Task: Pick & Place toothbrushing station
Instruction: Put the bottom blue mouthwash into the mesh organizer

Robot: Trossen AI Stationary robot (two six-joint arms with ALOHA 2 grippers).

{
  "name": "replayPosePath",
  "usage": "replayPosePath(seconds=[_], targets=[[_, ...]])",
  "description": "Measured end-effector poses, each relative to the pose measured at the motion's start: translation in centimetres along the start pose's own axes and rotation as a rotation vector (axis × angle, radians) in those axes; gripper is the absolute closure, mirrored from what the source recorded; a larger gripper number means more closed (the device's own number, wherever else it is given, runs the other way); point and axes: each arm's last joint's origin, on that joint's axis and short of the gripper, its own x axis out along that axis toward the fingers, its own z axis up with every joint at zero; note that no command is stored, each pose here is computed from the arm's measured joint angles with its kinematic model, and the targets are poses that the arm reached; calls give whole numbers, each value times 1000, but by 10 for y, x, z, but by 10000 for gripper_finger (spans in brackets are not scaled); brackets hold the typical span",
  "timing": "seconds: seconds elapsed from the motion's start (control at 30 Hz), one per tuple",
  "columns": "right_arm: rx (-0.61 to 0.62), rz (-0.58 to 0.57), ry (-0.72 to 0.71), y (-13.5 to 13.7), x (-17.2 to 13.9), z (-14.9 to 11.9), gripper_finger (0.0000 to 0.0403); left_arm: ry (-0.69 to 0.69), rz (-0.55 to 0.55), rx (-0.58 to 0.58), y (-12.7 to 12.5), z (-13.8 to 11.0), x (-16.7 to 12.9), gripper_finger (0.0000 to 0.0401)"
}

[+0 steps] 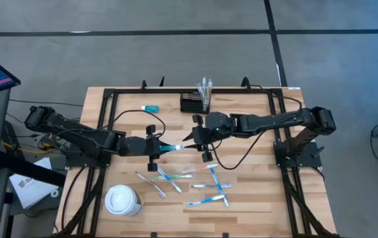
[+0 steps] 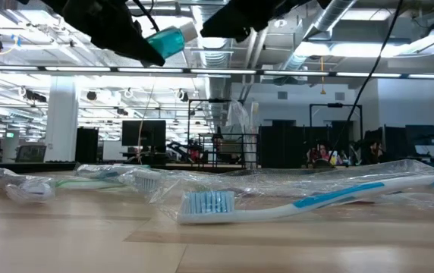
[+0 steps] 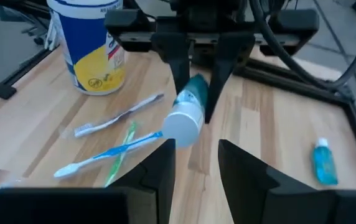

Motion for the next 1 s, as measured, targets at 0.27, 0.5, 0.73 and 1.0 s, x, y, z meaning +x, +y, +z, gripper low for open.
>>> replayPosePath(seconds=[0.27,0.5,0.73,1.0], targets=[[-34,34,-59,0,0,5,251,-6,0,-8,0,1,0,331],[-36,27,-65,0,0,5,185,-26,1,-18,0,3,0,331],[-60,-5,-91,-1,6,6,173,-61,0,-36,0,6,0,330],[-109,-4,-89,1,14,3,185,-128,4,-92,2,13,0,329]])
